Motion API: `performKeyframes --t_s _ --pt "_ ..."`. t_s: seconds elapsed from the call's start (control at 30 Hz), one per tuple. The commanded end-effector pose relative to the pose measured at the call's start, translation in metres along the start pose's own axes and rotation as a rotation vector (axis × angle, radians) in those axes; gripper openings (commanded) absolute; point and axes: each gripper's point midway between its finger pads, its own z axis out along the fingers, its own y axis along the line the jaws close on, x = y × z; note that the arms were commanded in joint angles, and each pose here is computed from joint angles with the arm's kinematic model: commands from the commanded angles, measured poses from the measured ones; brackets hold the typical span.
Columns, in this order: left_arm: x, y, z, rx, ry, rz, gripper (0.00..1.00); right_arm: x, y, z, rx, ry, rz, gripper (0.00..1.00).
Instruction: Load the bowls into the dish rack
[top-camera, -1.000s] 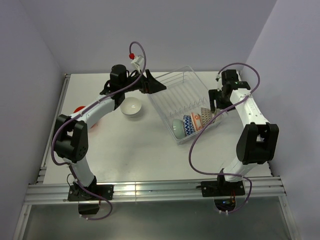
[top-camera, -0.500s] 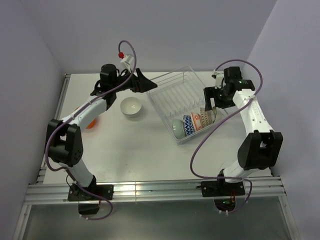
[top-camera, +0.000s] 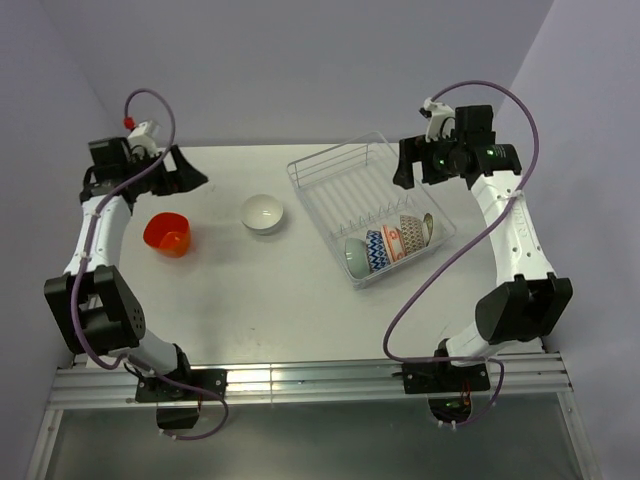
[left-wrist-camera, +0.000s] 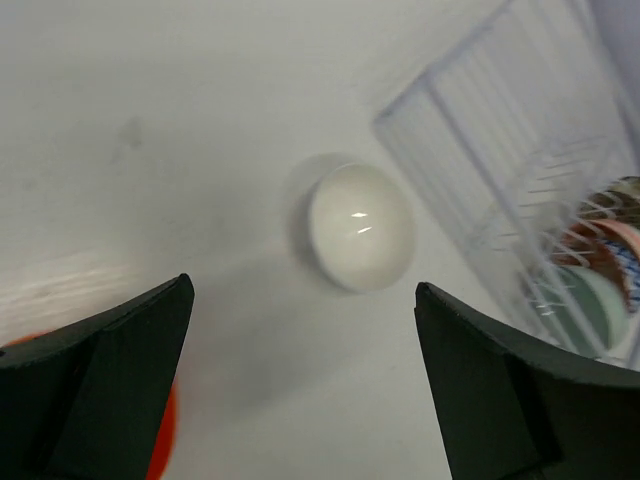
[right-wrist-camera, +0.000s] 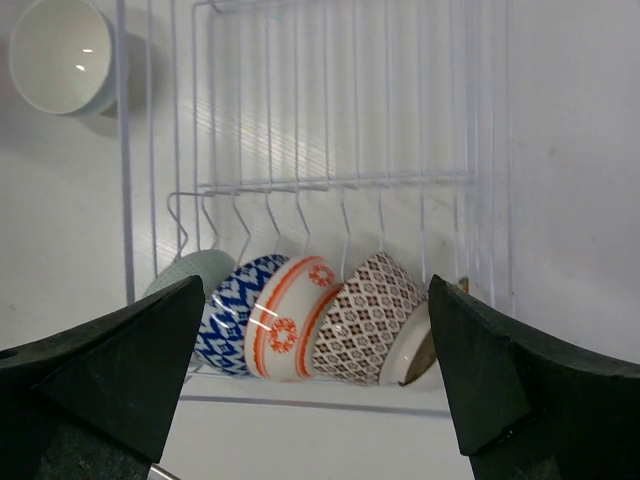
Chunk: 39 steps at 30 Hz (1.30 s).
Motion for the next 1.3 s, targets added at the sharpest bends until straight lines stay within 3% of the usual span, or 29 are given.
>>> performKeyframes --t_s 0.0,0.17,0.4,0.57,0.73,0.93,1.07,1.17,1.27 --pt "0.017 0.032 -0.047 -0.127 0.094 0.147 0.97 -0.033 0.023 0.008 -0.069 -0.079 -0.033 1.00" --pt "0.064 0.050 -0.066 -0.150 0.254 0.367 0.92 -0.036 0.036 0.025 -0.104 -0.052 -0.012 1.00" --pt "0.134 0.083 -0.070 -0.174 0.495 0.395 0.84 -0.033 0.043 0.034 -0.122 -0.028 0.027 1.00" --pt "0.134 0.105 -0.058 -0.225 0.481 0.455 0.81 -0.031 0.049 0.028 -0.120 -0.040 0.016 1.00" --pt "0.150 0.112 -0.038 -0.217 0.580 0.528 0.75 -0.025 0.049 0.025 -0.113 -0.027 0.011 1.00" --pt "0.163 0.126 -0.026 -0.236 0.649 0.526 0.57 -0.026 0.049 0.023 -0.105 -0.030 0.006 1.00" --pt "0.159 0.119 -0.018 -0.200 0.631 0.510 0.26 -0.027 0.051 0.024 -0.116 -0.029 0.019 1.00" --pt "0.139 0.089 -0.012 -0.095 0.510 0.517 0.02 -0.037 0.057 0.018 -0.140 -0.064 0.025 1.00" --pt "0.106 0.039 -0.010 0.047 0.316 0.568 0.00 -0.058 0.072 0.003 -0.201 -0.161 0.040 1.00"
